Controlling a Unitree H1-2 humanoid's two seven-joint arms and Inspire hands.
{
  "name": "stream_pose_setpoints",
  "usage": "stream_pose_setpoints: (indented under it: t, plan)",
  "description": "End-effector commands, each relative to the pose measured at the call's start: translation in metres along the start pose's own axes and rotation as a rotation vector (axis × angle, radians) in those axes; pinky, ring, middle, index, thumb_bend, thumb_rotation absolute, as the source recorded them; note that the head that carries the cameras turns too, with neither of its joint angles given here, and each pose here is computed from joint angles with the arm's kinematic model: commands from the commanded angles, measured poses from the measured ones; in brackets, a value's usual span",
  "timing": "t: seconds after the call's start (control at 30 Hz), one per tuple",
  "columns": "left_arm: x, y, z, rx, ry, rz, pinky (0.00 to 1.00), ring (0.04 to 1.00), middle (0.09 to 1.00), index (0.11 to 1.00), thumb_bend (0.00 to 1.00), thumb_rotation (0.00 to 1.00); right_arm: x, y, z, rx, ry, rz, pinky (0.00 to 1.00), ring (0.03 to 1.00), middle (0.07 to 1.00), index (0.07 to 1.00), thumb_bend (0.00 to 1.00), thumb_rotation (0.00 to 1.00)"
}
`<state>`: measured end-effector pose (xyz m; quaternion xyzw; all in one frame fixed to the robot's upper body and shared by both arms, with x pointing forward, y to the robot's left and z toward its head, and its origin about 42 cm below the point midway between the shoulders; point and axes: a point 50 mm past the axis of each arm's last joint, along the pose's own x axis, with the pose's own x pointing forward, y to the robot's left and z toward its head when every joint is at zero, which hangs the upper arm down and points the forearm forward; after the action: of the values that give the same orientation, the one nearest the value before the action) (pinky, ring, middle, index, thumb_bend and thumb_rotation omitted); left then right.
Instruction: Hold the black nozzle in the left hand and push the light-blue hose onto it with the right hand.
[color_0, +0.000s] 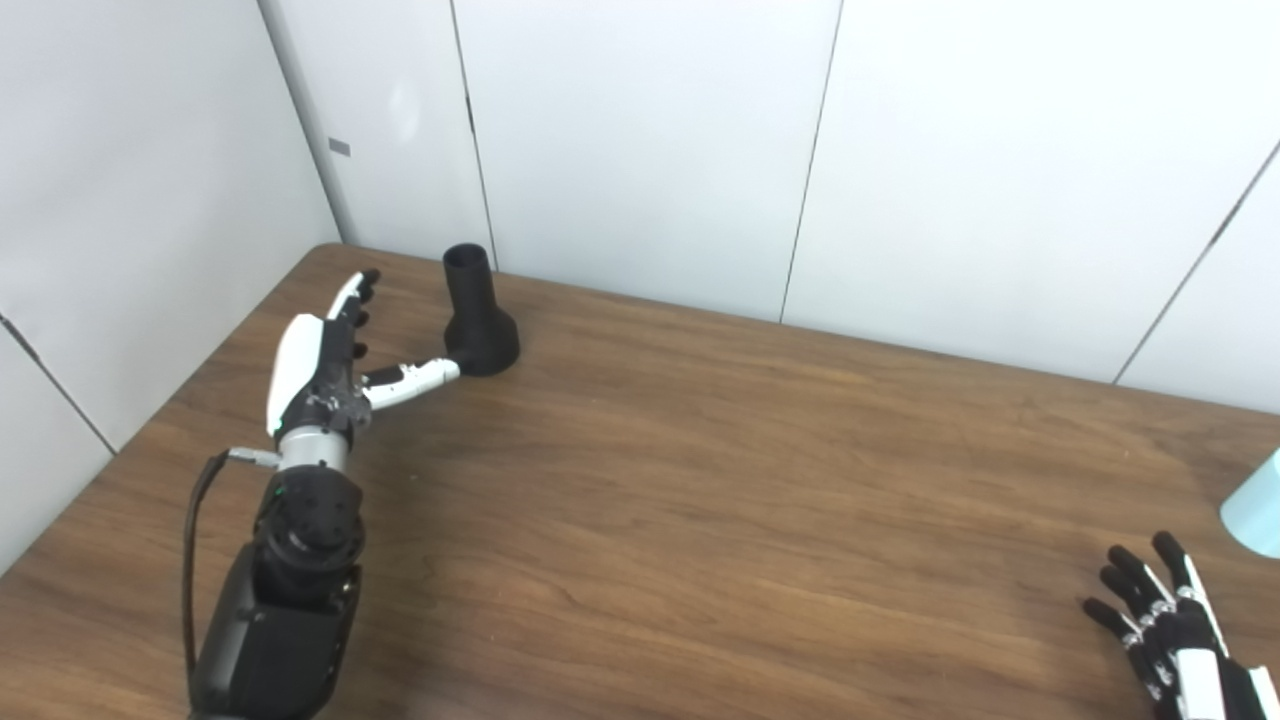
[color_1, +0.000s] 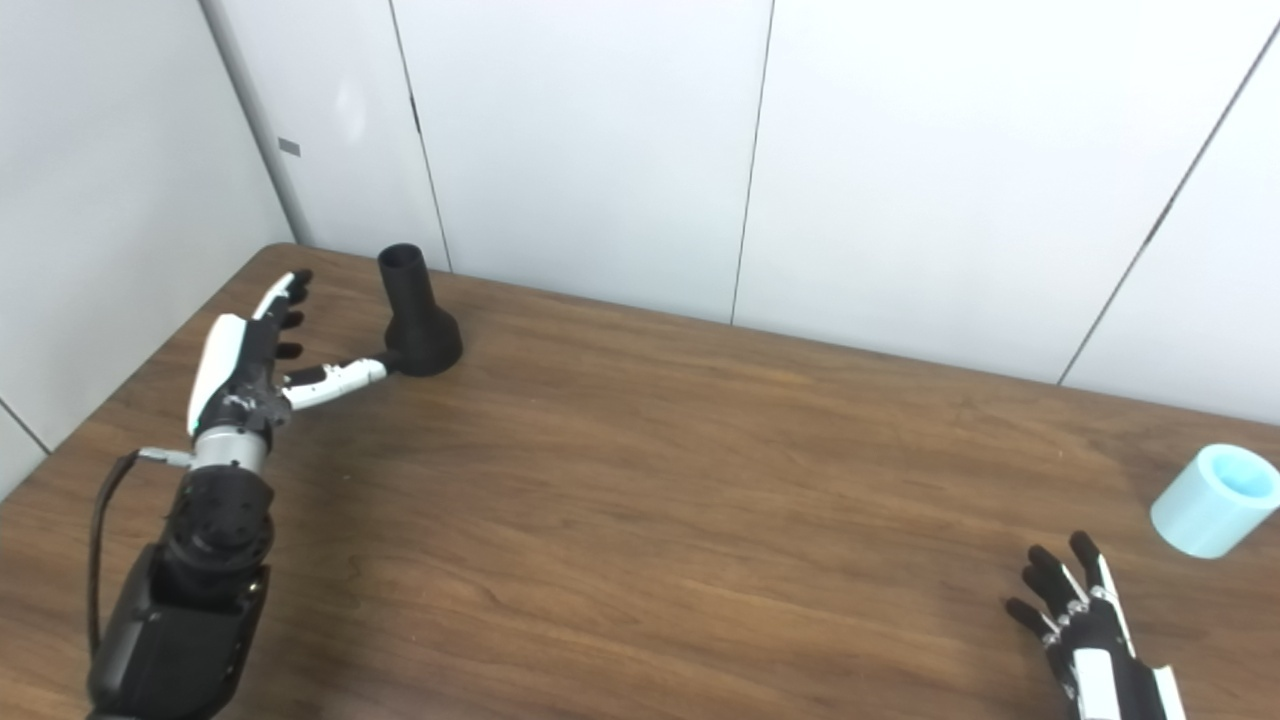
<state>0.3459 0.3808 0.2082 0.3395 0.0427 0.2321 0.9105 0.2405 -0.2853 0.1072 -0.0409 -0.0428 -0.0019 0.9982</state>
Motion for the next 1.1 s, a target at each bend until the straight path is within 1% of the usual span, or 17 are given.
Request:
stream_pose_setpoints:
  t: [0.0,0.1,0.17,0.3,0.4,0.5,0.53,0.6,0.63,0.7,0.73,0.8,0.9,1.0,1.07]
  plan:
    - [0.023,0.017,0.023,0.07,-0.089,0.069,0.86,0.931,0.923,0.927,0.98,0.33,-0.005,-0.001,-0.014,0.001,0.047,-0.002,0.85,0.905,0.898,0.971,0.67,0.94]
    - [0.042,0.012,0.024,0.13,-0.089,0.056,0.97,0.978,0.949,0.927,1.0,0.39,-0.005,0.0,-0.014,-0.003,0.051,-0.007,0.86,0.913,0.904,0.981,0.67,0.95]
    - [0.051,0.01,0.026,0.165,-0.082,0.038,0.99,0.994,0.957,0.927,1.0,0.41,-0.005,-0.001,-0.014,-0.01,0.05,-0.007,0.85,0.91,0.9,0.981,0.66,0.95]
    - [0.065,0.006,0.032,0.218,-0.061,-0.011,1.0,1.0,0.95,0.944,1.0,0.46,-0.005,-0.002,-0.014,-0.025,0.05,-0.006,0.84,0.911,0.904,0.983,0.65,0.95]
    - [0.074,0.003,0.036,0.241,-0.051,-0.035,1.0,0.992,0.948,0.946,1.0,0.48,-0.004,-0.002,-0.014,-0.013,0.046,-0.008,0.83,0.911,0.904,0.979,0.68,0.94]
    - [0.08,-0.001,0.038,0.258,-0.05,-0.044,1.0,0.988,0.944,0.943,1.0,0.5,-0.005,-0.003,-0.014,-0.017,0.045,-0.005,0.83,0.908,0.901,0.975,0.69,0.94]
    - [0.082,-0.003,0.038,0.268,-0.055,-0.043,1.0,0.974,0.932,0.931,1.0,0.5,-0.005,-0.003,-0.014,-0.017,0.045,-0.007,0.83,0.909,0.901,0.974,0.69,0.95]
    - [0.085,-0.006,0.038,0.287,-0.063,-0.042,1.0,0.962,0.923,0.922,1.0,0.5,-0.005,-0.002,-0.015,-0.015,0.045,-0.011,0.82,0.906,0.898,0.972,0.69,0.95]
    - [0.087,-0.007,0.038,0.293,-0.066,-0.042,1.0,0.95,0.898,0.917,1.0,0.51,-0.005,-0.002,-0.015,-0.013,0.048,-0.014,0.83,0.907,0.898,0.972,0.7,0.96]
    - [0.089,-0.011,0.038,0.307,-0.068,-0.049,1.0,0.932,0.881,0.909,1.0,0.51,-0.006,-0.002,-0.015,-0.011,0.048,-0.017,0.84,0.913,0.899,0.976,0.72,0.97]
    - [0.089,-0.013,0.039,0.309,-0.07,-0.054,1.0,0.931,0.88,0.908,1.0,0.5,-0.006,-0.001,-0.015,-0.01,0.048,-0.017,0.85,0.918,0.903,0.982,0.71,0.98]
    - [0.091,-0.016,0.04,0.314,-0.072,-0.06,1.0,0.952,0.905,0.909,1.0,0.49,-0.006,-0.001,-0.016,-0.016,0.045,-0.016,0.87,0.923,0.91,0.99,0.7,0.98]
    - [0.094,-0.02,0.042,0.317,-0.075,-0.073,1.0,0.981,0.931,0.907,1.0,0.49,-0.007,0.0,-0.015,-0.022,0.036,-0.01,0.86,0.922,0.913,0.994,0.68,0.99]
    - [0.097,-0.024,0.046,0.335,-0.073,-0.076,1.0,0.971,0.918,0.895,1.0,0.49,-0.006,0.0,-0.015,-0.013,0.035,-0.008,0.88,0.929,0.916,0.991,0.68,0.98]
    - [0.098,-0.026,0.048,0.336,-0.07,-0.079,1.0,0.967,0.905,0.888,1.0,0.49,-0.006,0.001,-0.015,-0.012,0.035,-0.01,0.86,0.921,0.911,0.991,0.68,0.97]
